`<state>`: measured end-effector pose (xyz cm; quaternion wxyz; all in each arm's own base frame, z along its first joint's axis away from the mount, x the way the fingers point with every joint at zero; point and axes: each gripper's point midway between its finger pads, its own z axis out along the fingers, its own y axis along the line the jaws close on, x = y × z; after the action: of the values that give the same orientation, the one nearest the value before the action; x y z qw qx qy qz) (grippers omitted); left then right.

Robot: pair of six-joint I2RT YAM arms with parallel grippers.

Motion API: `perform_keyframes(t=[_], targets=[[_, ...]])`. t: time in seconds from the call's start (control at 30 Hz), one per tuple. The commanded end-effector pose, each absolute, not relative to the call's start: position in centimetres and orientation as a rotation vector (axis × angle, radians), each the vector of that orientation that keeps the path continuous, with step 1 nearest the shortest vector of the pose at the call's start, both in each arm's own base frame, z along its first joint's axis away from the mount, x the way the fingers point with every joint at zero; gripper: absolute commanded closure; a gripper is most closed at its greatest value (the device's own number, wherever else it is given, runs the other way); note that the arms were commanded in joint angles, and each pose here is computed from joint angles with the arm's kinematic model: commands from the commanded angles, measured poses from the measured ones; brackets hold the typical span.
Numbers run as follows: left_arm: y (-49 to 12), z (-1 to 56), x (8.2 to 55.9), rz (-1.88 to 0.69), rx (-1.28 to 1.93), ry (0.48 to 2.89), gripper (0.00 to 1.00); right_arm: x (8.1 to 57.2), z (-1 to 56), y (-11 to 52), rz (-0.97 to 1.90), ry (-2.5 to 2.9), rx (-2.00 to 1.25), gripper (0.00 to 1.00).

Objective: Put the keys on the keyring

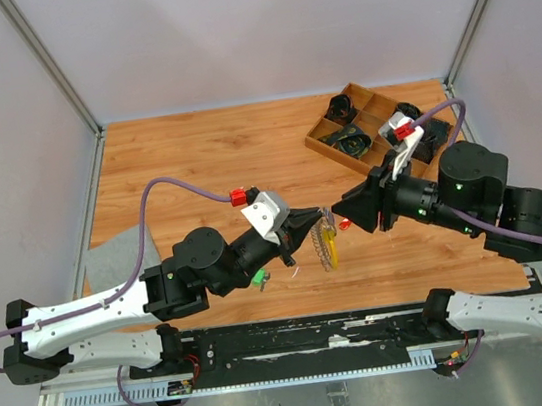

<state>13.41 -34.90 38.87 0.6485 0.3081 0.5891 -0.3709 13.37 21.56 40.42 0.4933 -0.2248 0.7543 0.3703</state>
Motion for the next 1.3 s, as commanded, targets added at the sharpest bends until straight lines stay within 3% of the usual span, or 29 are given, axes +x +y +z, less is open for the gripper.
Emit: perform_keyframes(t=[0.0, 0.2, 0.53, 1.13, 1.27], targets=[[-34.6, 40.6, 13.7, -0.873, 0.630, 1.306, 0.99, 13.2, 40.6, 23.0, 0.971, 1.831, -0.528, 0.63], [-34.7, 40.5, 13.6, -0.878, 0.641, 1.305, 1.00, 13.3, 40.1, 23.7, 0.979, 1.853, -0.543, 0.67], [-34.6, 40.5, 13.6, -0.876, 0.643, 1.305, 1.00, 13.2, 39.9, 23.8, 0.986, 1.858, -0.536, 0.98], [-34.3, 41.2, 13.5, -0.884, 0.634, 1.276, 1.00, 14.1, 36.3, 22.1, 0.838, 1.985, -0.492, 0.99], [-34.5, 41.2, 13.4, -0.886, 0.637, 1.272, 0.99, 13.9, 35.5, 22.7, 0.860, 2.004, -0.502, 0.95]])
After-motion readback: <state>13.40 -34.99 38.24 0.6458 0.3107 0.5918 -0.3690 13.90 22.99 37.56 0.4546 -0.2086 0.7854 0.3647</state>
